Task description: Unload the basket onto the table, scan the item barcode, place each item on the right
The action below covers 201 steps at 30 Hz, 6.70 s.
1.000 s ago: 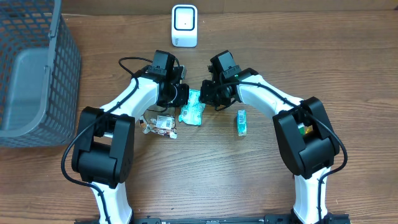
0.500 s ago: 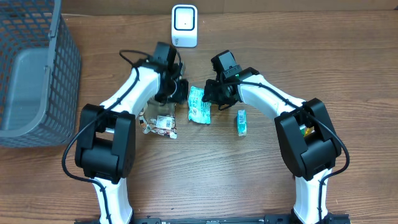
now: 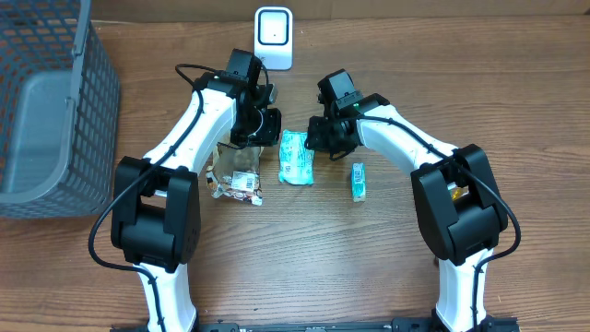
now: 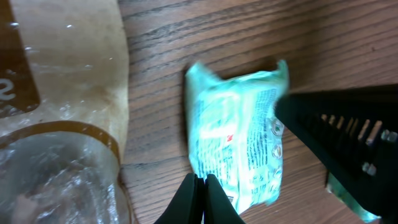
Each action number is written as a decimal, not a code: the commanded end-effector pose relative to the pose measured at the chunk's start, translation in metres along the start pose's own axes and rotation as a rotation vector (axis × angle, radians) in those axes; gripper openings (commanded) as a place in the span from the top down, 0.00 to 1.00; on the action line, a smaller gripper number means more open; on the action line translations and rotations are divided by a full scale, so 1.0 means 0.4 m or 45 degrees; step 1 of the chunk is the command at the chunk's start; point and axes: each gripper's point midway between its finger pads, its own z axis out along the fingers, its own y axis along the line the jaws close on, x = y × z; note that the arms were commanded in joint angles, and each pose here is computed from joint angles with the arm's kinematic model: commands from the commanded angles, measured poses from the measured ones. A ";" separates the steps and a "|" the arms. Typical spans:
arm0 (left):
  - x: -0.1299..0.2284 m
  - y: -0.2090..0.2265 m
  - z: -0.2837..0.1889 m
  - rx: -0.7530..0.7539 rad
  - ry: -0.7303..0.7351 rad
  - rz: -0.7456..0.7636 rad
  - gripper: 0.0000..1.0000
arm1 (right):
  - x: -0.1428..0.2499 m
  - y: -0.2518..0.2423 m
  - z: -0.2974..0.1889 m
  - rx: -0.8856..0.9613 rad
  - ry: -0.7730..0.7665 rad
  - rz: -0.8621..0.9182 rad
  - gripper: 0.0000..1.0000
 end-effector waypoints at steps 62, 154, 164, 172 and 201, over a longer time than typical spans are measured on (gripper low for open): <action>0.070 0.059 0.134 0.011 0.211 -0.098 0.96 | 0.169 -0.025 -0.036 0.290 0.277 0.064 0.90; 0.089 -0.012 0.161 0.043 0.302 -0.008 0.55 | 0.116 -0.069 0.005 0.172 0.135 0.030 0.79; 0.080 0.005 0.155 0.047 0.292 -0.032 0.96 | 0.114 -0.069 0.006 0.170 0.132 0.028 0.77; 0.067 0.026 0.127 0.103 0.294 -0.035 0.96 | 0.015 -0.007 -0.099 0.029 0.049 0.050 0.72; -0.134 -0.144 -0.468 0.303 -0.469 0.416 0.96 | -0.100 -0.268 -0.346 0.236 -0.116 0.163 0.00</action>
